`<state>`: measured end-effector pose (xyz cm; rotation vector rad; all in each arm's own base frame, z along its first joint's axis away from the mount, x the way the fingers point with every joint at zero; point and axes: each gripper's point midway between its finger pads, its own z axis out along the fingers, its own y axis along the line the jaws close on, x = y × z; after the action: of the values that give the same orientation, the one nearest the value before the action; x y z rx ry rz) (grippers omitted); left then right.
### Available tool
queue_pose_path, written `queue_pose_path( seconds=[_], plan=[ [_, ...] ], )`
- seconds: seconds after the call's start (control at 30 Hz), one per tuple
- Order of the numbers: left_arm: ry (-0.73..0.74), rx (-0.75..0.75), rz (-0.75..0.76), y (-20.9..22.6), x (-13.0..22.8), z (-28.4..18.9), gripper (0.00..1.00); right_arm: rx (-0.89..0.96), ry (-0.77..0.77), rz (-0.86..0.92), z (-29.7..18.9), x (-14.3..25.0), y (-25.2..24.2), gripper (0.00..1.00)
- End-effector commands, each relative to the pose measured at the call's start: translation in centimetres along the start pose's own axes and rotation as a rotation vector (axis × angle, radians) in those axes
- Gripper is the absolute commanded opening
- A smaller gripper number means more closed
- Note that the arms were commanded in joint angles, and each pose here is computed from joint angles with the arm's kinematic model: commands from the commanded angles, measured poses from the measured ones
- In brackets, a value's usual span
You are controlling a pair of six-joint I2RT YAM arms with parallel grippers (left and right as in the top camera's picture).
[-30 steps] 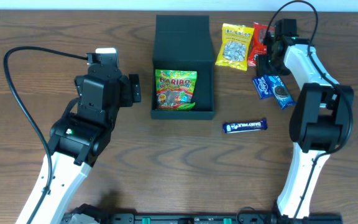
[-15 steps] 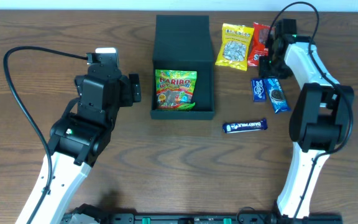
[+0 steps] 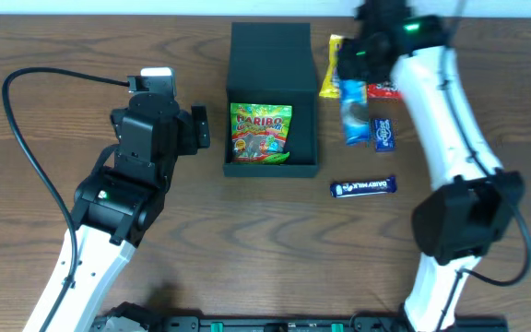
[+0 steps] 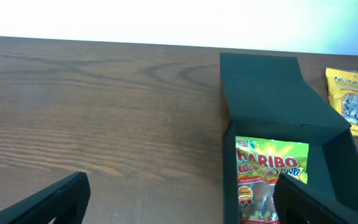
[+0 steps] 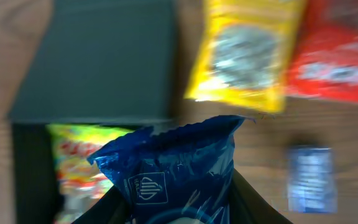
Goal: Pack container
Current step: 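Place the Oreo pack upright in the box beside the Haribo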
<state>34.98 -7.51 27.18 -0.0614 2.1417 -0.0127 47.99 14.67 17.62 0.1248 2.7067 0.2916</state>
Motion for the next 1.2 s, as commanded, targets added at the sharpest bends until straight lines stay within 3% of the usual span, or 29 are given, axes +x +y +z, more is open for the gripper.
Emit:
queue_pose_path(
  seconds=[0.0, 0.33, 0.37, 0.4, 0.47, 0.53, 0.6, 0.83, 0.97, 1.07, 1.17],
  plan=[
    [-0.015, -0.003, -0.005, 0.1, -0.7, -0.2, 0.95, 0.038, 0.035, 0.093, 1.8, 2.3, 2.1, 0.13],
    [-0.007, -0.005, -0.002, 0.2, -0.5, -0.2, 0.95, 0.102, 0.059, 0.128, 5.1, 4.7, 4.2, 0.12],
    [-0.006, -0.005, -0.002, 0.2, -0.5, -0.2, 0.95, 0.114, 0.049, 0.128, 5.2, 4.6, 4.0, 0.17],
    [-0.007, -0.005, -0.002, 0.2, -0.5, -0.2, 0.95, 0.122, 0.04, 0.13, 5.2, 4.4, 3.8, 0.24],
    [-0.007, -0.005, -0.002, 0.2, -0.5, -0.2, 0.95, 0.112, 0.022, 0.129, 5.2, 3.9, 4.0, 0.58],
    [-0.007, -0.005, -0.002, 0.1, -0.5, -0.2, 0.95, 0.105, 0.01, 0.13, 5.2, 3.6, 4.1, 0.84],
    [-0.007, -0.005, -0.002, 0.1, -0.5, -0.2, 0.95, 0.1, 0.004, 0.112, 5.2, 3.4, 4.2, 0.91],
    [0.001, -0.007, 0.001, 0.2, -0.3, -0.2, 0.95, 0.139, -0.047, 0.098, 4.5, 0.7, 0.8, 0.95],
    [0.014, -0.011, 0.005, 0.3, 0.0, -0.2, 0.95, 0.163, -0.091, 0.13, 4.4, -1.9, -3.3, 0.9],
    [0.019, -0.012, 0.007, 0.3, 0.2, -0.2, 0.95, 0.159, -0.172, 0.139, 4.7, -4.9, -5.8, 0.81],
    [0.02, -0.012, 0.007, 0.3, 0.2, -0.2, 0.95, 0.151, -0.238, 0.133, 6.4, -7.0, -7.0, 0.8]
  ],
)
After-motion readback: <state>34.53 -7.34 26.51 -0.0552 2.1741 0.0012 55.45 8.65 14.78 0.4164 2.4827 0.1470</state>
